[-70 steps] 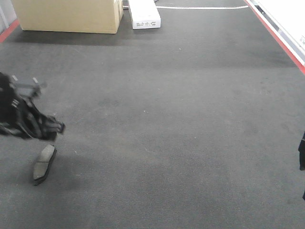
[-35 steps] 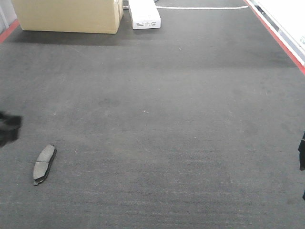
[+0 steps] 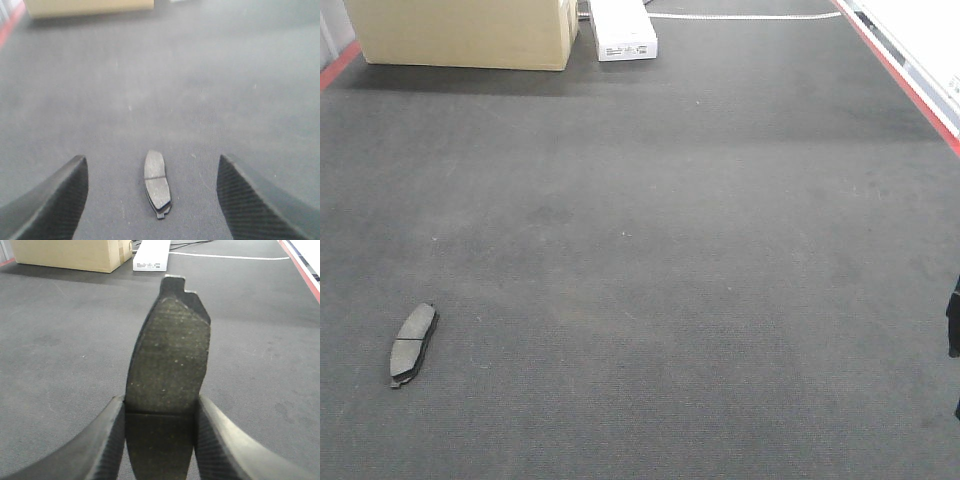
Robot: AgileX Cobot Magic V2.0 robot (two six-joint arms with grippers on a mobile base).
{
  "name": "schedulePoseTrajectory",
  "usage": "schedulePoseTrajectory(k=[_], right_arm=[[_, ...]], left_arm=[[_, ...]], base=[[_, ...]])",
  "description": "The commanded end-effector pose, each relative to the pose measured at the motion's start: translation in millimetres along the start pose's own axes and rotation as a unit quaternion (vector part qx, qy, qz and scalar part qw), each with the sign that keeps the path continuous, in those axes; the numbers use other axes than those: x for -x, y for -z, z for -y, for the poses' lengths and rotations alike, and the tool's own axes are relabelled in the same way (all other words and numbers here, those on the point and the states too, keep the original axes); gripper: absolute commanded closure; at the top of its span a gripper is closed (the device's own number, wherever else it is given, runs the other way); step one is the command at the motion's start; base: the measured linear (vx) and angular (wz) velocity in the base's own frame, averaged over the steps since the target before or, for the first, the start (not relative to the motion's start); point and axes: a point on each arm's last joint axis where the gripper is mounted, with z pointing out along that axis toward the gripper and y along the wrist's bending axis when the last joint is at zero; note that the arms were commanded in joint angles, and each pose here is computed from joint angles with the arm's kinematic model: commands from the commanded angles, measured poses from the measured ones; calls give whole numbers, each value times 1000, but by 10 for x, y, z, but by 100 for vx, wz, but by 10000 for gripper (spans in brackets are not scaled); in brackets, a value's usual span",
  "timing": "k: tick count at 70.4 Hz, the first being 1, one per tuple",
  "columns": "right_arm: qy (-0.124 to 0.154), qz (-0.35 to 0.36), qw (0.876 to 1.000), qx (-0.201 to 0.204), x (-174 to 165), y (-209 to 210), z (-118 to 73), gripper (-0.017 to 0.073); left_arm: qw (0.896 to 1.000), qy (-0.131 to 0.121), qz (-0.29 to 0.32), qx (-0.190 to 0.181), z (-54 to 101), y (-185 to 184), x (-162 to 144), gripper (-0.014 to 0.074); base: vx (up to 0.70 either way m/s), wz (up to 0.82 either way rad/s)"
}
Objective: Move and align brake pads A on conveyor
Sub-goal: 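Raise the open left gripper away from the placed pad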
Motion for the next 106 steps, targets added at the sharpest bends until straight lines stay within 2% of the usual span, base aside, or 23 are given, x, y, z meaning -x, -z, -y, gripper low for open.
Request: schedulePoseTrajectory(k=[1,16,73,82,91,95,99,106], right_arm=[[6,60,998,-3,177,35,6,564],[6,60,998,-3,177,35,6,564],[6,60,998,-3,177,35,6,564],[-4,65,998,1,185,36,1,564],[5,60,998,-3,179,36,6,564],[-3,64,998,-2,205,47,6,563],[-25,63,998,-1,252,51,8,561],[-40,28,999,-1,387,0,11,559]], left_arm=[[998,2,67,-6,8,119,74,70],[994,3,112,-6,6,247,51,70],[995,2,103,-6,5,244,34,70],[995,2,103,-6,5,244,34,70],[995,2,103,-6,5,244,34,70],[995,2,103,-6,5,244,34,70],[995,2,103,-6,5,244,34,70],[995,2,102,-6,5,244,33,70]], base=[[0,0],[0,0],[0,0],[0,0],[0,0],[0,0],[0,0],[0,0]])
